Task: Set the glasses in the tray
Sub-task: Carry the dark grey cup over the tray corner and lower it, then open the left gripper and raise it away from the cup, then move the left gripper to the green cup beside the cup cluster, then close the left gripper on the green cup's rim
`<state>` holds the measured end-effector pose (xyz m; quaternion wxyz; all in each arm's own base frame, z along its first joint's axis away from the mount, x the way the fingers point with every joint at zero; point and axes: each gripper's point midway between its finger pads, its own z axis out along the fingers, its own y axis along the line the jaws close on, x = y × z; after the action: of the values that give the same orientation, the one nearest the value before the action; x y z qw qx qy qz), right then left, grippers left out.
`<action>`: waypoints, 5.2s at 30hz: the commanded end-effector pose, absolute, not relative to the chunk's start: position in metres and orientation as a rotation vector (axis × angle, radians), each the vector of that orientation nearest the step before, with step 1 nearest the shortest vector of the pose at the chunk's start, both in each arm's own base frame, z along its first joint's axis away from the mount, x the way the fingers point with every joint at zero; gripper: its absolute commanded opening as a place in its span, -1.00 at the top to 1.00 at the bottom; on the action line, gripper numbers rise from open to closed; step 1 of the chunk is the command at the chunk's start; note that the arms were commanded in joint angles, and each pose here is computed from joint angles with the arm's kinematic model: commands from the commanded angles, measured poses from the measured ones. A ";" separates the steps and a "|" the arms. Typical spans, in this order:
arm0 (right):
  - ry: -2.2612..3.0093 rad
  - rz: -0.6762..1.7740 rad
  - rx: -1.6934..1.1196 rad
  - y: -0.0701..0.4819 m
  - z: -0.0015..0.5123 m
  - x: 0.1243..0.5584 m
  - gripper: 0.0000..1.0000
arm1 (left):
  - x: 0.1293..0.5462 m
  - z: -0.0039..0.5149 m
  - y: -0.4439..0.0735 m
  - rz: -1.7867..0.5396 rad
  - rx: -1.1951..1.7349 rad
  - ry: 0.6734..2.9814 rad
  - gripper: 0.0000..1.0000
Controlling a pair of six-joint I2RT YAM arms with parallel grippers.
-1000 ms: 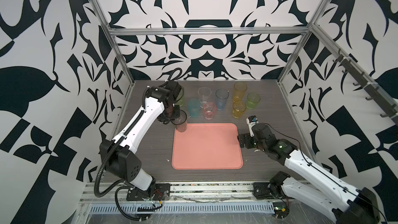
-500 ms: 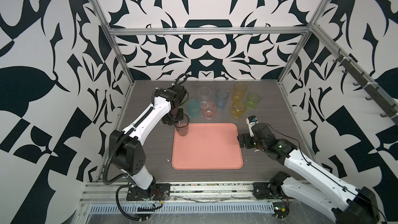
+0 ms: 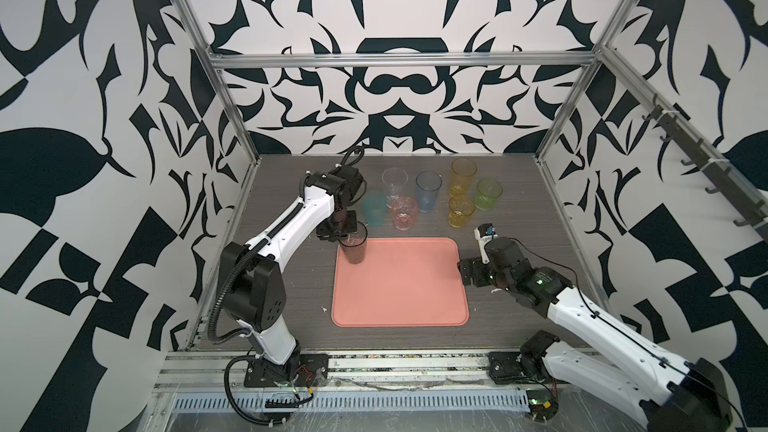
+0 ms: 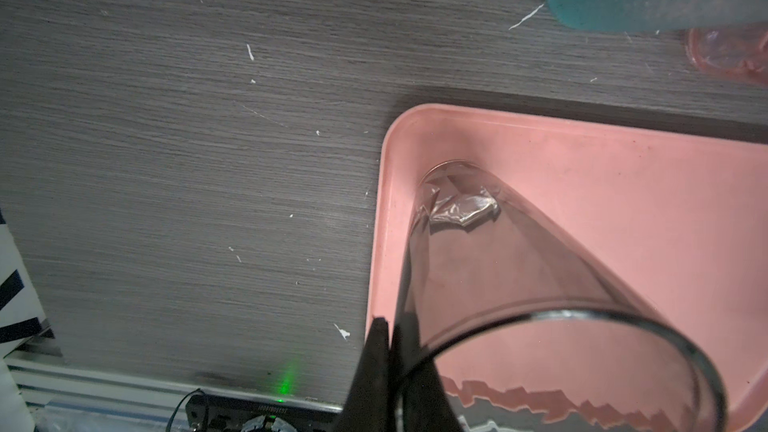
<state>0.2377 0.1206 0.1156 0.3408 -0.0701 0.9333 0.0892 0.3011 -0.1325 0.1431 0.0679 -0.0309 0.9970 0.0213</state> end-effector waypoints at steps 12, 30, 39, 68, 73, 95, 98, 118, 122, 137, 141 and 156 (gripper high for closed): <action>2.413 0.234 -0.178 0.122 0.119 0.242 -0.96 | 0.295 0.130 -0.129 0.121 -0.110 3.050 1.00; 2.415 0.234 -0.180 0.122 0.119 0.242 -0.96 | 0.298 0.141 -0.134 0.077 -0.117 3.032 0.46; 2.412 0.237 -0.180 0.123 0.120 0.242 -0.96 | 0.300 0.161 -0.138 0.026 -0.120 2.998 0.20; 2.401 0.256 -0.183 0.124 0.122 0.241 -0.96 | 0.342 0.257 -0.146 -0.082 -0.126 2.741 -0.28; 2.396 0.262 -0.190 0.124 0.123 0.240 -0.95 | 0.362 0.261 -0.143 -0.092 -0.161 2.698 -0.29; 2.395 0.257 -0.193 0.124 0.122 0.241 -0.95 | 0.462 0.239 -0.100 -0.199 -0.484 2.569 -0.38; 2.399 0.254 -0.194 0.124 0.122 0.241 -0.96 | 0.472 0.233 -0.098 -0.205 -0.496 2.572 -0.38; 2.406 0.241 -0.195 0.124 0.120 0.242 -0.96 | 0.502 0.180 -0.095 -0.185 -0.542 2.656 -0.36; 2.411 0.241 -0.196 0.124 0.119 0.243 -0.96 | 0.503 0.174 -0.093 -0.170 -0.545 2.666 -0.31; 2.417 0.238 -0.196 0.124 0.118 0.243 -0.96 | 0.503 0.156 -0.092 -0.175 -0.550 2.713 0.03; 2.417 0.239 -0.196 0.124 0.118 0.243 -0.96 | 0.503 0.153 -0.093 -0.187 -0.553 2.720 0.15; 2.432 0.232 -0.192 0.125 0.115 0.243 -0.96 | 0.504 0.139 -0.096 -0.213 -0.565 2.750 0.47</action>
<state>0.2373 0.1234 0.1072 0.3258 -0.0759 0.9382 0.0883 0.5059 -0.0968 0.1468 0.1789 -0.1908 0.9625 -0.0724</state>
